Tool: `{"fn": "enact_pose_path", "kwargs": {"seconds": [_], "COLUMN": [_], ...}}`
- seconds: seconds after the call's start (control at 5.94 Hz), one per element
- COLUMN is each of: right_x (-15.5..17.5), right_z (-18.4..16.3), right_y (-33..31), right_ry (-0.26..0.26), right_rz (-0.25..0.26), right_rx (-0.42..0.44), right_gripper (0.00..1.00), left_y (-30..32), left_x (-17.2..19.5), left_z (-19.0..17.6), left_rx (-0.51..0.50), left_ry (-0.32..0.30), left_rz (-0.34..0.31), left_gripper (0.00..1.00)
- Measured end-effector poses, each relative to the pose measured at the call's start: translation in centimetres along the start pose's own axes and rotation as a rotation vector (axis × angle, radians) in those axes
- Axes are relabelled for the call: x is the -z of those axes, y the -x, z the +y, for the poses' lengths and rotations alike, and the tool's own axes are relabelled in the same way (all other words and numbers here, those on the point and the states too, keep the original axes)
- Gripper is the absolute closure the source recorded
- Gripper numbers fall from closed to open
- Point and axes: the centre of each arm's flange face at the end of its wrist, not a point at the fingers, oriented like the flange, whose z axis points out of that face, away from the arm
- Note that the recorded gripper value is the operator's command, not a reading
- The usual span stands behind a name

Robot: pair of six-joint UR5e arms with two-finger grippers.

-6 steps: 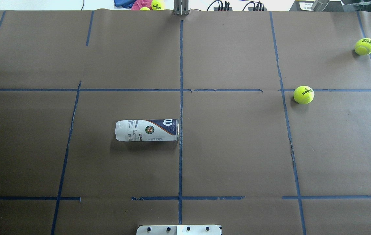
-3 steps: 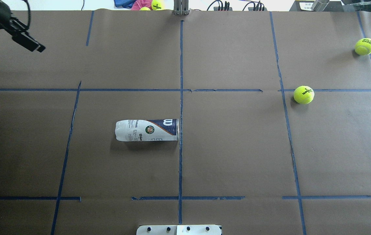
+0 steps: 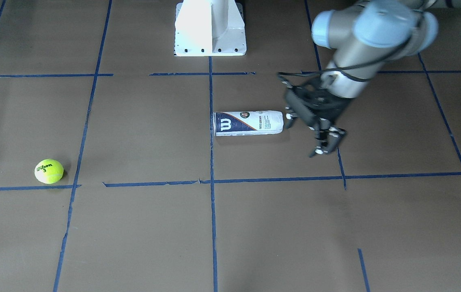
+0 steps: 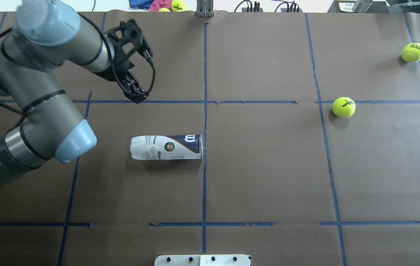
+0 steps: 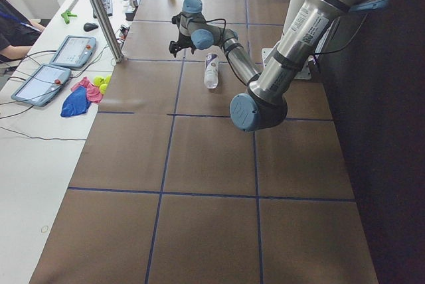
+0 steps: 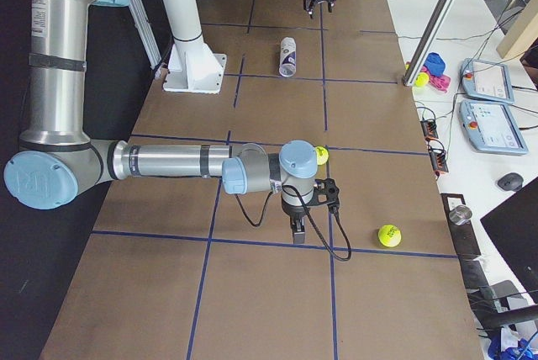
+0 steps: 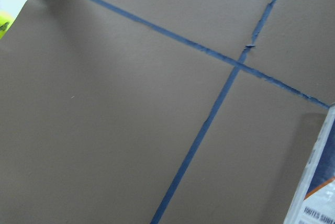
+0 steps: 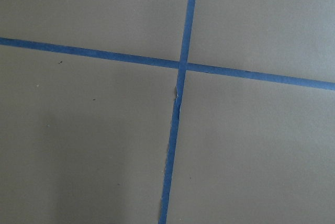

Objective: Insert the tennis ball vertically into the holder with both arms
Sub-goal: 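Move the left gripper over the lying clear Wilson tube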

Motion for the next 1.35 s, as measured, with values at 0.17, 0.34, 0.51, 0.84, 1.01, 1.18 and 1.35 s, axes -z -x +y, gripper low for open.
{"fn": "enact_pose_path", "kwargs": {"seconds": [0.17, 0.34, 0.51, 0.84, 1.01, 1.18, 1.35], "right_x": [0.0, 0.0, 0.0, -0.1, -0.1, -0.1, -0.1], "right_z": [0.0, 0.0, 0.0, 0.0, 0.0, 0.0, 0.0], "right_y": [0.0, 0.0, 0.0, 0.0, 0.0, 0.0, 0.0], "right_ry": [0.000, 0.001, 0.001, 0.001, 0.002, 0.002, 0.002], "right_rz": [0.000, 0.000, 0.000, 0.000, 0.000, 0.000, 0.000], "right_rx": [0.000, 0.001, 0.000, 0.000, 0.000, 0.000, 0.000], "right_gripper": [0.00, 0.00, 0.00, 0.00, 0.00, 0.00, 0.00], "left_y": [-4.7, -8.7, -11.6, -15.1, -16.6, -17.7, -18.5], "left_x": [-1.2, -1.7, -2.1, -5.2, -7.5, -9.0, -10.0], "left_z": [-3.1, -5.7, -7.4, -8.7, -8.5, -8.5, -8.7], "left_rx": [-0.042, -0.107, -0.196, -0.318, -0.347, -0.365, -0.372], "left_ry": [0.042, 0.105, 0.179, 0.333, 0.388, 0.416, 0.434], "left_rz": [-0.008, -0.013, -0.021, -0.041, -0.045, -0.050, -0.048], "left_gripper": [0.00, 0.00, 0.00, 0.00, 0.00, 0.00, 0.00]}}
